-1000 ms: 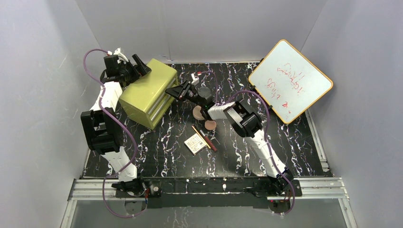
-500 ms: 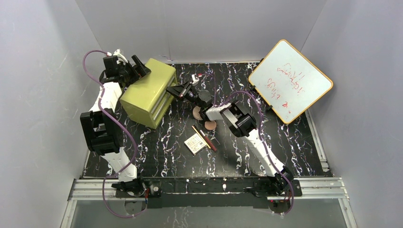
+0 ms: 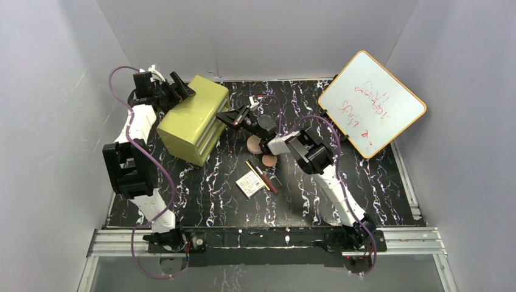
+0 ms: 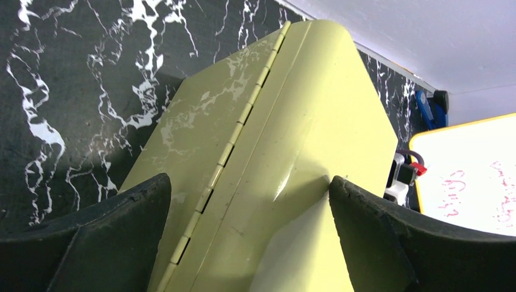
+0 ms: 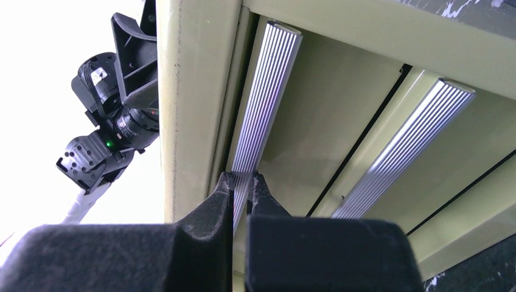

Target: Organize the makeup

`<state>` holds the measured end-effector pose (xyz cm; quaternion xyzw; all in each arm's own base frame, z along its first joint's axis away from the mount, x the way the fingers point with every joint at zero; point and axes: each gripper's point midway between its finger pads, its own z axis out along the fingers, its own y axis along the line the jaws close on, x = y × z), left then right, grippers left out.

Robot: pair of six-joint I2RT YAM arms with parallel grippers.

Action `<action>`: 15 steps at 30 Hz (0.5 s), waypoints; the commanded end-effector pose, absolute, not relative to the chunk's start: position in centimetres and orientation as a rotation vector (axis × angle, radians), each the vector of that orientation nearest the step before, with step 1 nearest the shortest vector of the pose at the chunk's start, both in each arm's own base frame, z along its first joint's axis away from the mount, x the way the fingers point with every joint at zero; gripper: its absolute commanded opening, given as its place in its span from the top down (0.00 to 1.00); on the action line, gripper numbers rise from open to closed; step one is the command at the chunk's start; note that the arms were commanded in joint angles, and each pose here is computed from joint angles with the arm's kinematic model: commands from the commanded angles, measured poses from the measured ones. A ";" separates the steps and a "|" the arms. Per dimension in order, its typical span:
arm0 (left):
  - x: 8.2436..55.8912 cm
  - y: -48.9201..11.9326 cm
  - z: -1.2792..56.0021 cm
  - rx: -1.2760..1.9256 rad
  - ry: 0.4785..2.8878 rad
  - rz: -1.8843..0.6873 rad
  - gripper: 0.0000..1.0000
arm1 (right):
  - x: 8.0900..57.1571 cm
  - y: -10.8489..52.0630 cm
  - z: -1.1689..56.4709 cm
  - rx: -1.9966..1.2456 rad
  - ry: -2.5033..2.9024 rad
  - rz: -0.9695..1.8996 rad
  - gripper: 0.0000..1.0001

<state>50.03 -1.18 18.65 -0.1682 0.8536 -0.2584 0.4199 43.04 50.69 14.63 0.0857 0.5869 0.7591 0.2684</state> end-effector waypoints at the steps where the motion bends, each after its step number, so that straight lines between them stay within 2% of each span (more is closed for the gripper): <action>1: 46.8 -3.1 14.5 -0.517 2.336 -0.729 0.01 | 46.5 46.6 15.0 0.226 1.558 1.886 0.99; 15: 47.3 -2.3 15.0 -0.519 2.325 -0.672 0.01 | 45.8 43.5 12.7 0.258 1.595 1.847 0.99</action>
